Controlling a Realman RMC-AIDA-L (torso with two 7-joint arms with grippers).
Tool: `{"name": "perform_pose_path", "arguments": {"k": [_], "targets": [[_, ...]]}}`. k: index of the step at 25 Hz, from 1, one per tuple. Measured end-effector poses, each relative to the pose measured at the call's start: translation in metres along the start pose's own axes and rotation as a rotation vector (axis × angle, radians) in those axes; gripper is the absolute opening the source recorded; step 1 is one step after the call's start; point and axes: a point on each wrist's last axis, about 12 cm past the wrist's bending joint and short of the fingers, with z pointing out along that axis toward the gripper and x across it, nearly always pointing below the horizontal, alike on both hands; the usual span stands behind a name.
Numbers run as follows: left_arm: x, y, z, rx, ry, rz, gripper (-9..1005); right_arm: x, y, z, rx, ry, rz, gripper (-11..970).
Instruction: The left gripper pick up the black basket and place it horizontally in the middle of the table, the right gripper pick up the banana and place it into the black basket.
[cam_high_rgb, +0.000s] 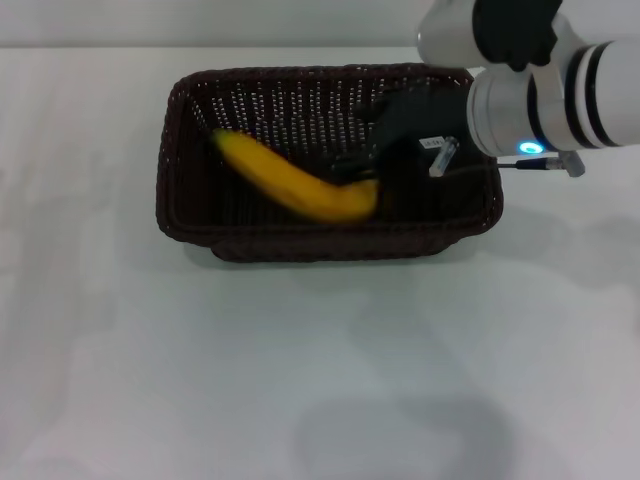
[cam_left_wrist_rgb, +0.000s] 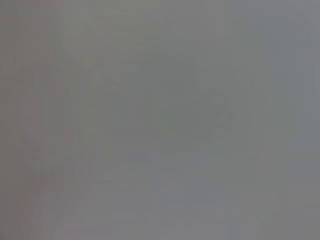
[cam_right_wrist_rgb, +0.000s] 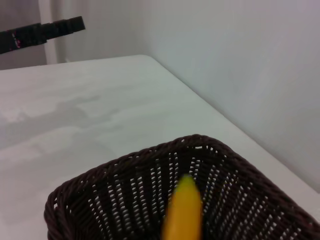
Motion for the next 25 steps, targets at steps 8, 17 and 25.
{"name": "perform_pose_path", "arguments": {"k": [8, 17, 25], "targets": [[0.001, 0.0, -0.001, 0.01, 0.012, 0.007, 772, 0.009, -0.02, -0.037, 0.101, -0.159, 0.099, 846], [0.007, -0.001, -0.012, 0.006, 0.008, -0.021, 773, 0.084, -0.067, -0.103, 0.096, -0.73, 0.457, 870], [0.009, 0.009, -0.032, -0.054, -0.017, -0.04, 774, 0.224, -0.085, -0.133, 0.752, -0.832, 0.409, 868]]}}
